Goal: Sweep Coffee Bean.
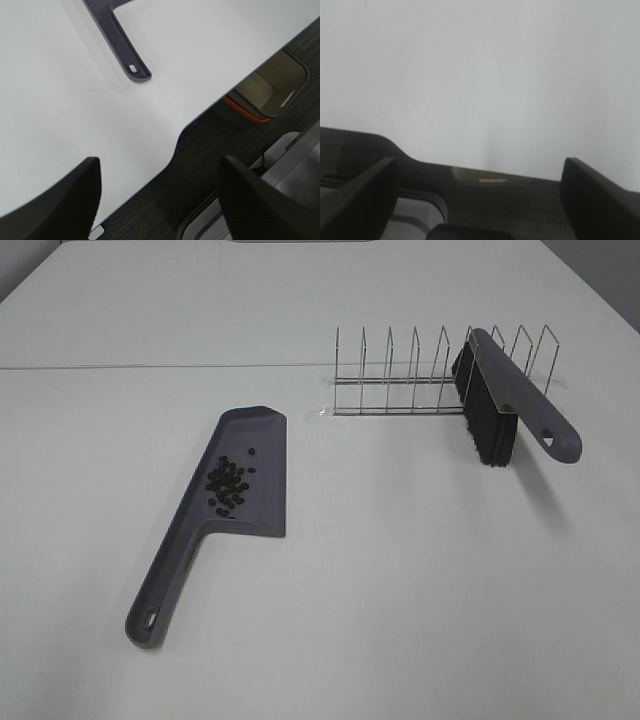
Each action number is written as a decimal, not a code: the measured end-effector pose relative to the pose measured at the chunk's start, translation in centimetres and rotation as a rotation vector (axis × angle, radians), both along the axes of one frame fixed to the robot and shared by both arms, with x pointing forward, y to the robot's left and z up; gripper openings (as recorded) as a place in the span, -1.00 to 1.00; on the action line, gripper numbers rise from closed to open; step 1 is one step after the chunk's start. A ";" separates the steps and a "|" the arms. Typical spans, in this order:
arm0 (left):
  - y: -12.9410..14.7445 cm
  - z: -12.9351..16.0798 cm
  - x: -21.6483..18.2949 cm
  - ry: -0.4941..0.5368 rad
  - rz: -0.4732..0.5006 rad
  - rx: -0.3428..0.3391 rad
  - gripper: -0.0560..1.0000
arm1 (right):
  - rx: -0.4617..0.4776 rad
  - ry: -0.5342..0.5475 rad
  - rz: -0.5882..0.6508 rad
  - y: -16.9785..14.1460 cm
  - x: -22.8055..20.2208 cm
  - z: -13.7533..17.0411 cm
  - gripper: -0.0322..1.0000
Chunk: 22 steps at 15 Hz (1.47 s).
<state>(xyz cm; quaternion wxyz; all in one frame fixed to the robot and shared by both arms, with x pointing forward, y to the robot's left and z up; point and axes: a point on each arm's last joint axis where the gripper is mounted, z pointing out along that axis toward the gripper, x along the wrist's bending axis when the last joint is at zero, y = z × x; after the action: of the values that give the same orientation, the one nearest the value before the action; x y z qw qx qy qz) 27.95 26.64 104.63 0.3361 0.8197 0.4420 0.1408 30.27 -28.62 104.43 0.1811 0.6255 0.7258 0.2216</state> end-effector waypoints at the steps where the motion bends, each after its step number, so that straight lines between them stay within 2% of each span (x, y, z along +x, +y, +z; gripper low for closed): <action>1: 0.0 0.0 0.0 -0.005 0.001 -0.003 0.31 | 0.017 -0.078 0.016 -0.1 -0.8 0.4 0.66; 5: -0.2 0.1 0.0 -0.012 -0.028 -0.004 0.31 | 0.050 -0.260 0.093 -0.3 -3.1 0.8 0.66; 6: -0.2 0.1 -0.1 -0.013 -0.033 -0.004 0.31 | 0.048 -0.273 0.106 -0.3 -3.3 0.8 0.66; 19: -0.2 0.1 -0.1 -0.032 -0.062 0.016 0.31 | 0.044 -0.271 0.112 -0.3 -3.4 0.6 0.66; 22: 0.6 0.3 -0.4 -0.080 0.058 0.000 0.31 | 0.047 -0.270 0.112 -0.3 -3.4 0.6 0.66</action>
<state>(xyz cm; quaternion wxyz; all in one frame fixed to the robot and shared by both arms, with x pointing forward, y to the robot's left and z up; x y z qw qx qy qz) 27.53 27.24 104.96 0.3492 0.8003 0.4518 0.1830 26.88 -28.91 104.99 0.2496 0.5525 0.7232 0.3306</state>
